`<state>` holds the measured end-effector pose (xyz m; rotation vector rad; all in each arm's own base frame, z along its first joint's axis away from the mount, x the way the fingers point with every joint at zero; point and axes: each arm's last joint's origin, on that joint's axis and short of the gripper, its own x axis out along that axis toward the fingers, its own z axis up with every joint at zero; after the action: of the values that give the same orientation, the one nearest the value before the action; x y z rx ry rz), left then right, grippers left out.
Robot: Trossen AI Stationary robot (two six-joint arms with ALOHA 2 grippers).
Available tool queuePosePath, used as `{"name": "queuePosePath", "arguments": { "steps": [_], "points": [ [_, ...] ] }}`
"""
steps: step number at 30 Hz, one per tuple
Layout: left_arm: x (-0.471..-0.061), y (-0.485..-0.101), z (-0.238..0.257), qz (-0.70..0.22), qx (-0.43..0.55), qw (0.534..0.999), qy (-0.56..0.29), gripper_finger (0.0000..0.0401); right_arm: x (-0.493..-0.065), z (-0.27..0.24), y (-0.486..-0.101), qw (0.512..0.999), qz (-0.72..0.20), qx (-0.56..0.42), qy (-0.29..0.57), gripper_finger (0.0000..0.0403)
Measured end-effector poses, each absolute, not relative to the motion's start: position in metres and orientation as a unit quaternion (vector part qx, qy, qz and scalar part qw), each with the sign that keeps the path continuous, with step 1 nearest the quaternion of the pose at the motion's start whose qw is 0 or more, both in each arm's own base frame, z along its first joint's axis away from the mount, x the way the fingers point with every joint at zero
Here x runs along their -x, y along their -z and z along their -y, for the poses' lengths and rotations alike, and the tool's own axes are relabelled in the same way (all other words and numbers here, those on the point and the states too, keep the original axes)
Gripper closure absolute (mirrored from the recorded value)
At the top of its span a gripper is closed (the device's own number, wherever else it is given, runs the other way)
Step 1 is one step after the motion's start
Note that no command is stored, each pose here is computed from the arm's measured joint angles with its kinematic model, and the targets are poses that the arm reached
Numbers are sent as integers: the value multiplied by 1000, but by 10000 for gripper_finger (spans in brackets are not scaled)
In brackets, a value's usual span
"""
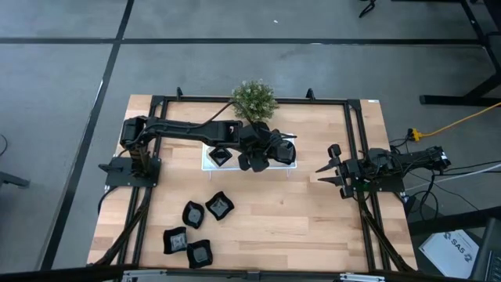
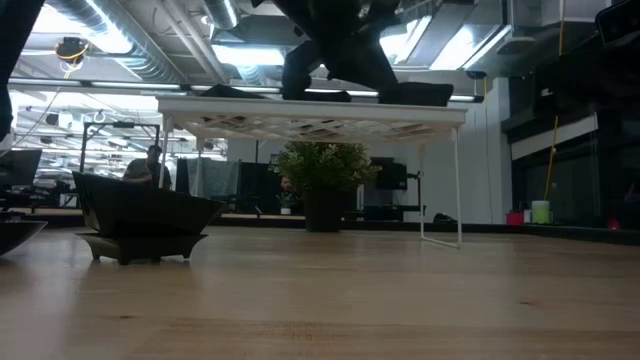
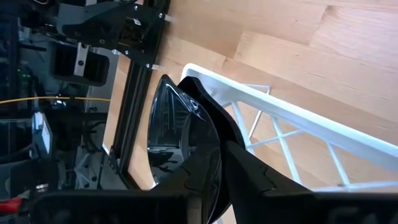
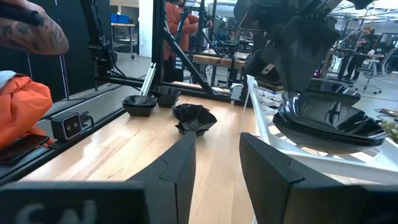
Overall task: Pick & Place Mini shaped plates
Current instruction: Stack the black leaf-shaped plate on top of the black leaf-shaped plate on the shelf, then stack the black distorted square plate on top of the black distorted square plate on the shelf
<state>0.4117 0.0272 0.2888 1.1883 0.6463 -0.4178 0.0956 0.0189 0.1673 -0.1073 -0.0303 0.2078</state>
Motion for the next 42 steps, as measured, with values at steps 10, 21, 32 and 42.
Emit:
{"name": "queuePosePath", "arguments": {
  "steps": [10,21,32,42],
  "points": [
    [-412,-289,-24,-307,-535,768,172,326,-96,-19,-167,993,15,54,-104,279],
    [-407,-298,-22,-313,-494,797,150,286,-96,-19,-167,993,15,54,-104,279],
    [-400,-308,-19,-294,-444,830,166,267,-96,-19,-167,993,15,53,-104,279],
    [-390,-330,-19,-277,-371,878,119,254,-96,-19,-167,993,15,54,-104,279]
  ]
}}
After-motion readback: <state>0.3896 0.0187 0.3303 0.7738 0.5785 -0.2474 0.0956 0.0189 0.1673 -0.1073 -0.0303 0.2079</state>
